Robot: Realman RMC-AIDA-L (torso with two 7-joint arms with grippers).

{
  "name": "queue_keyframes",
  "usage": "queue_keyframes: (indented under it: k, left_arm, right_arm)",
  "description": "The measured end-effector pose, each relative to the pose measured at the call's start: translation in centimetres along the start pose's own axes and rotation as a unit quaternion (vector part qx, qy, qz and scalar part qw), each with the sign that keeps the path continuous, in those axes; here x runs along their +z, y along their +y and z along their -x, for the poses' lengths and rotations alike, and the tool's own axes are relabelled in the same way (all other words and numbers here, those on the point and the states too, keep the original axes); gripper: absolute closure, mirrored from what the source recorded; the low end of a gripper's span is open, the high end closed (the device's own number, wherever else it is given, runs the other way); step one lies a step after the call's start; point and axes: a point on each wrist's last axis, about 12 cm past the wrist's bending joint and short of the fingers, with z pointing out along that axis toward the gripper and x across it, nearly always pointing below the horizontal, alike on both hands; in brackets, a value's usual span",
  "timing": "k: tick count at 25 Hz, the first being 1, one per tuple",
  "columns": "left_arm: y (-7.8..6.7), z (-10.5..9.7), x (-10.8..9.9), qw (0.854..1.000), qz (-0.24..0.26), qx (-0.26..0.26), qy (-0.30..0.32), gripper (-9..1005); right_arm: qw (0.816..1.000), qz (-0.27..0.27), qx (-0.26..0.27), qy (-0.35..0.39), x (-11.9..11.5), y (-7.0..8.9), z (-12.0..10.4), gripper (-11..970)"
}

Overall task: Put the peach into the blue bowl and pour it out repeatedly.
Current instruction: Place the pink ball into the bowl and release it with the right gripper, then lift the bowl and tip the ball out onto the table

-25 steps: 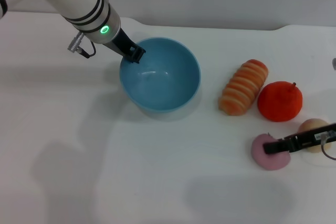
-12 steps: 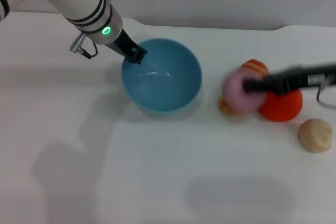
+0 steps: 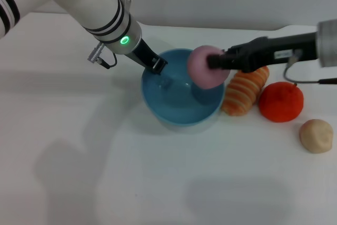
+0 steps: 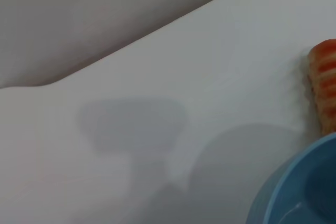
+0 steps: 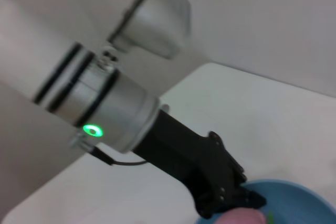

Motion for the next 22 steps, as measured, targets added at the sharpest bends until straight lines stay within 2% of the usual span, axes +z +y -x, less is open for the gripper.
queue_keyframes:
  k: [1,6,13,17,18,19,22]
  left_arm:
    - [0.0,0.0,0.0,1.000,-0.001,0.000,-0.001,996]
    - [0.0,0.1,0.1,1.000,-0.003,-0.003,-0.012,996]
    - [0.3,0.0,0.3,1.000,-0.002,-0.011,-0.023,996]
    - [0.8,0.1,0.4,0.999,0.008,-0.009,-0.039,997]
    - [0.9,0.2,0.4,0.999,0.012,-0.004,-0.046,997]
    - [1.0,0.4,0.4,0.998,0.016,0.005,-0.057,997]
    - [1.0,1.3,0.2,0.995,0.031,0.028,-0.093,996]
  right_arm:
    - [1.000,-0.005,0.000,0.003,0.5,-0.1,-0.2,829]
    - [1.000,-0.017,-0.014,0.007,1.4,-0.4,-0.4,589]
    - [0.999,-0.038,-0.006,-0.006,1.0,-1.0,-0.9,523]
    - [0.994,-0.076,0.008,-0.083,-1.7,-2.2,-2.5,486]
    - [0.984,-0.098,0.012,-0.148,-3.8,-2.9,-4.0,486]
    - [0.984,-0.098,0.012,-0.148,-3.8,-2.9,-4.0,486]
    - [0.959,-0.142,0.019,-0.244,-7.2,-3.6,-7.5,486]
